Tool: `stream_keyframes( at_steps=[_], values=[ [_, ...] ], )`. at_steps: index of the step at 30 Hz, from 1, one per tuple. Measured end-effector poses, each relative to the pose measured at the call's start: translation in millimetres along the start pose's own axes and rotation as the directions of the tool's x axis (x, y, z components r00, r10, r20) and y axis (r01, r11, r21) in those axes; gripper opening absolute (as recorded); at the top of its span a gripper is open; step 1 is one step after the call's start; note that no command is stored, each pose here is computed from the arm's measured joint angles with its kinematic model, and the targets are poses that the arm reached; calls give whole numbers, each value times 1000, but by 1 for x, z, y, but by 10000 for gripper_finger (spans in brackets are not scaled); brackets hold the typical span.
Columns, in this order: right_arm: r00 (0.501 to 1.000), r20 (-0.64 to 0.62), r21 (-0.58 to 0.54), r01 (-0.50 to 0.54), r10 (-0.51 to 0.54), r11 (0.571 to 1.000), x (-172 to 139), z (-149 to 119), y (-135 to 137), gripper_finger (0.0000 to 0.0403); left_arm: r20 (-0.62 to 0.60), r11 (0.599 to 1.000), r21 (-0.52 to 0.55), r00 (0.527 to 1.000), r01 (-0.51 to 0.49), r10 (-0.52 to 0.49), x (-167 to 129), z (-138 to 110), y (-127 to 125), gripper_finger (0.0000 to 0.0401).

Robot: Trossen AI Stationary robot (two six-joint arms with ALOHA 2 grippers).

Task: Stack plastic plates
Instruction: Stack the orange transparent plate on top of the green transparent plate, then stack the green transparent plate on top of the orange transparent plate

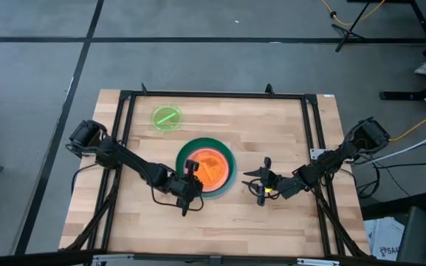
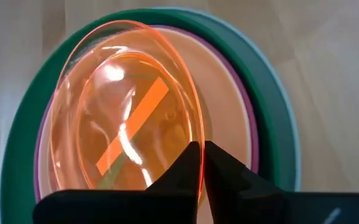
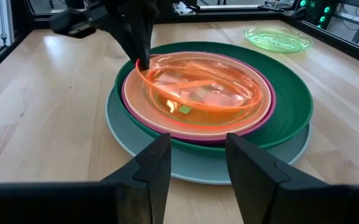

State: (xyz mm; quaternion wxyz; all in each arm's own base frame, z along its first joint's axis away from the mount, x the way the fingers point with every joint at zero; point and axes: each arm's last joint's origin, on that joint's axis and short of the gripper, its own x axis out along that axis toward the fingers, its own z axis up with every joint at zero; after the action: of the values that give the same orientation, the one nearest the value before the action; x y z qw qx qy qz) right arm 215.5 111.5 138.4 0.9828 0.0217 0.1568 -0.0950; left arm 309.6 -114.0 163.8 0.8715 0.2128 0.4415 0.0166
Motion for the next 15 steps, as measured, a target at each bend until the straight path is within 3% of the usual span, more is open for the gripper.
stream_keyframes(
  at_steps=[9,15],
  values=[
    [1000,-1,8,0,0,1000,0,0,0,145,-62,999,-45,998,-14,11,2,-6,5,66],
    [1000,2,8,11,-11,1000,0,0,0,145,-122,996,-56,990,70,-76,-8,1,7,101]
  ],
)
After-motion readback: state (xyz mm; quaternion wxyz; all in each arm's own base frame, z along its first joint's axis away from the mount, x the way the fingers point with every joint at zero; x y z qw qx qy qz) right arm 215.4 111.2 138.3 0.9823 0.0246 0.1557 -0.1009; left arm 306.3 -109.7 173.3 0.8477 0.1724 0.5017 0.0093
